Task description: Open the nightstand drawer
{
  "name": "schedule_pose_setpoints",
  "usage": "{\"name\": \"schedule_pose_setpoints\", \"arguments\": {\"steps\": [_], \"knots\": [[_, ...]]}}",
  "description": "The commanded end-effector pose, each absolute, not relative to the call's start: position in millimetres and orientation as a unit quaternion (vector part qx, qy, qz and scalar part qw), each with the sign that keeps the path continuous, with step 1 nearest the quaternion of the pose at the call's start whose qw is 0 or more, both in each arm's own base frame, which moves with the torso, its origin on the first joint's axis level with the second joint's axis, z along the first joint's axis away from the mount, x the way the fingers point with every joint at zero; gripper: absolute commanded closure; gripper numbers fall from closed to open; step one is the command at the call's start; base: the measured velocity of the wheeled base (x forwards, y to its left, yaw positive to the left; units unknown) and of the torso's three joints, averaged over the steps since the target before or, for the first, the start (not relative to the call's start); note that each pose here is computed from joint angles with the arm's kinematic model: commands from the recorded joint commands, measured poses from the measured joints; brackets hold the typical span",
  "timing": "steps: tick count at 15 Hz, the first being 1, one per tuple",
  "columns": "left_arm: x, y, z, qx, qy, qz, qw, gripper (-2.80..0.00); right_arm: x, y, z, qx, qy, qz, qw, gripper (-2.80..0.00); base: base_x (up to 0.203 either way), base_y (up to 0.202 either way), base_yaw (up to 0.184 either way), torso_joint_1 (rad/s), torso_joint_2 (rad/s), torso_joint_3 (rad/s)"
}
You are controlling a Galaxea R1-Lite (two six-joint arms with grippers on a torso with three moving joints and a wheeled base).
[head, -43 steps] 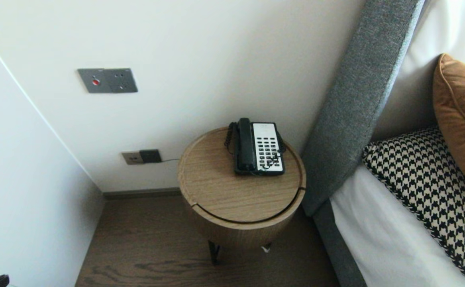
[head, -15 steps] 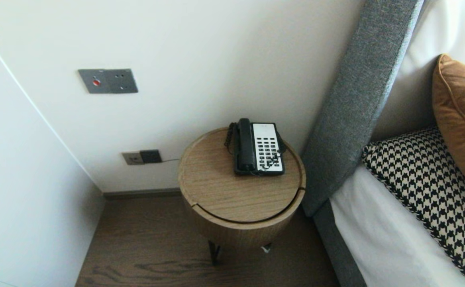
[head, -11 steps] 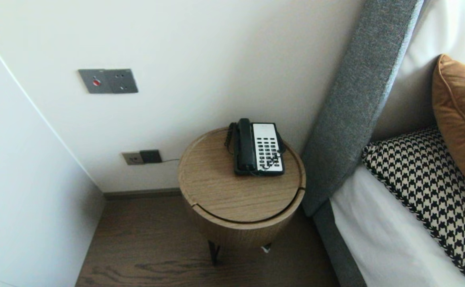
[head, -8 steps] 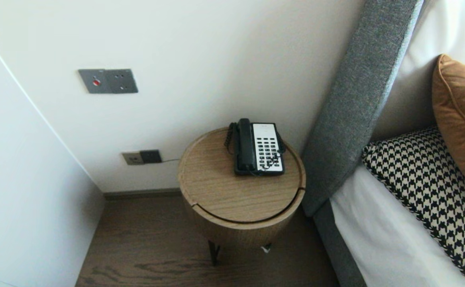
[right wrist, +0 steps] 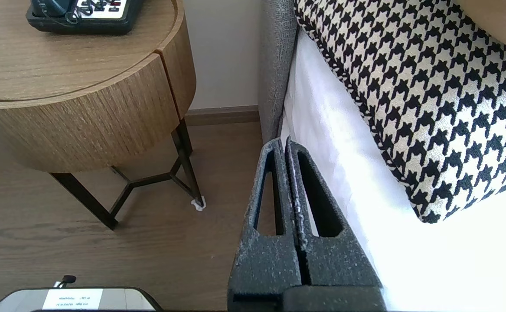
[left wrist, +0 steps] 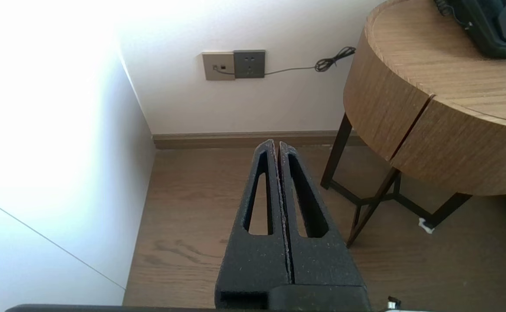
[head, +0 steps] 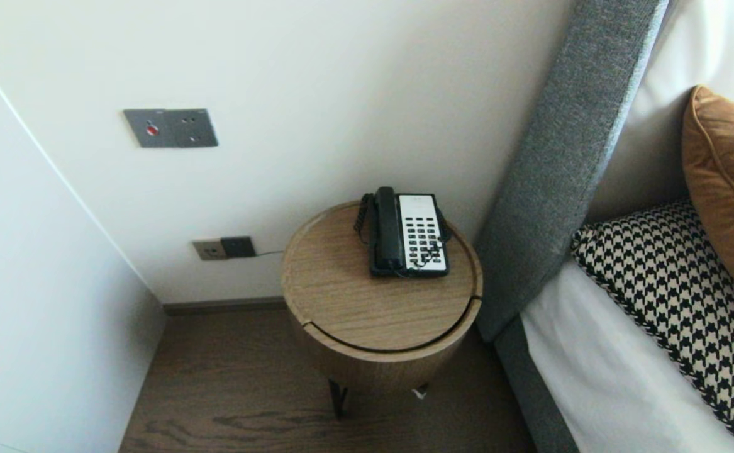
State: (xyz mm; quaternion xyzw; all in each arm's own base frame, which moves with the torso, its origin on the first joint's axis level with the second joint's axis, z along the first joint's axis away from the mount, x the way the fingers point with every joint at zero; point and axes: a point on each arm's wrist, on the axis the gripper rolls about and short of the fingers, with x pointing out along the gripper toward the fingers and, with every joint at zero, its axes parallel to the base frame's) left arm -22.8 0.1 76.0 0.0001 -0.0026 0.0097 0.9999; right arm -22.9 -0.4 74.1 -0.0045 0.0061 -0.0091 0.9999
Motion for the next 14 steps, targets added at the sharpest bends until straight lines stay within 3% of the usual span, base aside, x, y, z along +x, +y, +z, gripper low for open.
{"name": "schedule_pose_setpoints", "arguments": {"steps": [1, 14], "knots": [[-23.0, 0.1, 76.0, 0.0, -0.005, 0.01, 1.0, 0.0, -23.2, -0.4, 74.0, -0.005, 0.005, -0.009, 1.0, 0.0, 0.0, 0.0, 0.0, 0.0, 0.0, 0.0], [-23.0, 0.1, 76.0, -0.001, -0.005, 0.01, 1.0, 0.0, -23.2, -0.4, 74.0, -0.001, 0.005, -0.009, 1.0, 0.0, 0.0, 0.0, 0.0, 0.0, 0.0, 0.0]]}}
